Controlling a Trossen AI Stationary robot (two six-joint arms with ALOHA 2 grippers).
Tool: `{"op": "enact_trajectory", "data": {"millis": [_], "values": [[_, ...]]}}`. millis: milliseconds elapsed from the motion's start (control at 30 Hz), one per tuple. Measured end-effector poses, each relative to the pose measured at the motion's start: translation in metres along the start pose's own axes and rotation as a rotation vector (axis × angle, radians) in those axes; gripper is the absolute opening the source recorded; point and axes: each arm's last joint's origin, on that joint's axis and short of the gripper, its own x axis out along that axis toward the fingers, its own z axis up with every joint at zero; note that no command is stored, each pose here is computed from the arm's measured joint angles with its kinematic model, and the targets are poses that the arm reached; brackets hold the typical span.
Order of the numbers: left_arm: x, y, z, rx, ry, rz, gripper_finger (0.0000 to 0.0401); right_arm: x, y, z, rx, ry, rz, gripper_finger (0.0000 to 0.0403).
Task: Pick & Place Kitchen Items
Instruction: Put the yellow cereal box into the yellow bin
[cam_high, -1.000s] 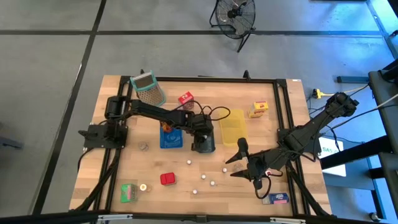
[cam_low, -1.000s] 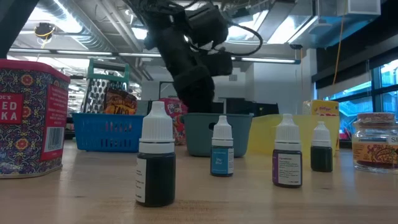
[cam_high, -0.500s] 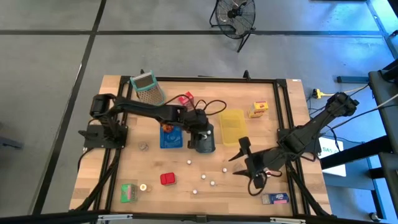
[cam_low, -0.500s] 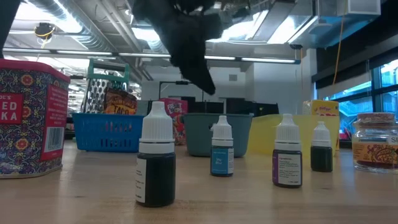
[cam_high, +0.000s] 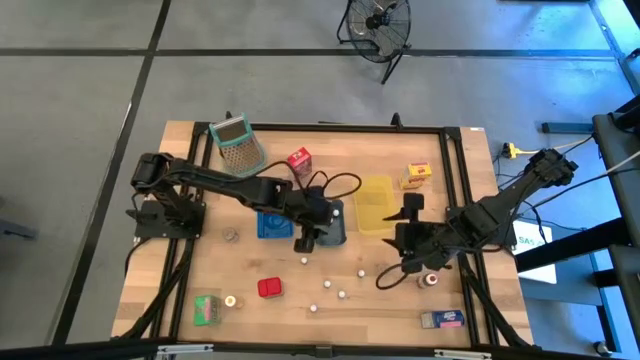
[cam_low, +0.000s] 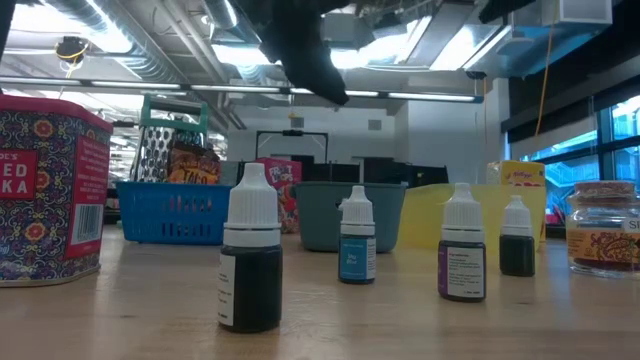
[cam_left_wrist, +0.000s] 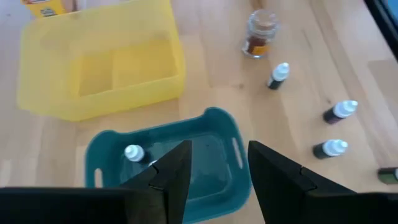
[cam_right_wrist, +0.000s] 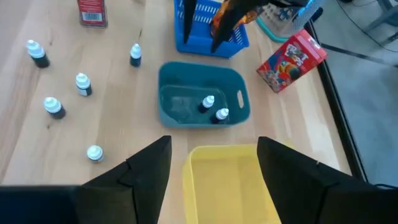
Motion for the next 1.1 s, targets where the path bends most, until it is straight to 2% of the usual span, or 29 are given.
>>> {"op": "enact_trajectory", "data": {"millis": [200, 367, 533, 667, 800, 1100], "values": [[0.0, -0.013, 0.0, 0.009, 0.0, -0.024, 0.0152, -0.001, 0.003, 0.009, 0.063, -0.075, 0.045, 0.024], [0.0, -0.019, 0.0, -0.019, 0.001, -0.036, 0.0152, -0.003, 0.01, 0.02, 0.119, -0.147, 0.22, 0.024], [0.0, -0.022, 0.0, -0.045, 0.001, -0.042, 0.015, -0.005, 0.014, 0.025, 0.125, -0.17, 0.332, 0.024], [0.0, -0.023, 0.0, -0.055, 0.001, -0.042, 0.0152, -0.005, 0.014, 0.025, 0.154, -0.17, 0.341, 0.0248], [0.0, -0.021, 0.0, -0.059, -0.001, 0.018, 0.015, -0.005, 0.014, 0.025, 0.215, -0.159, 0.346, 0.0264], [0.0, -0.023, 0.0, -0.054, -0.002, 0.031, 0.0152, -0.005, 0.015, 0.025, 0.214, -0.146, 0.393, 0.0279]]}}
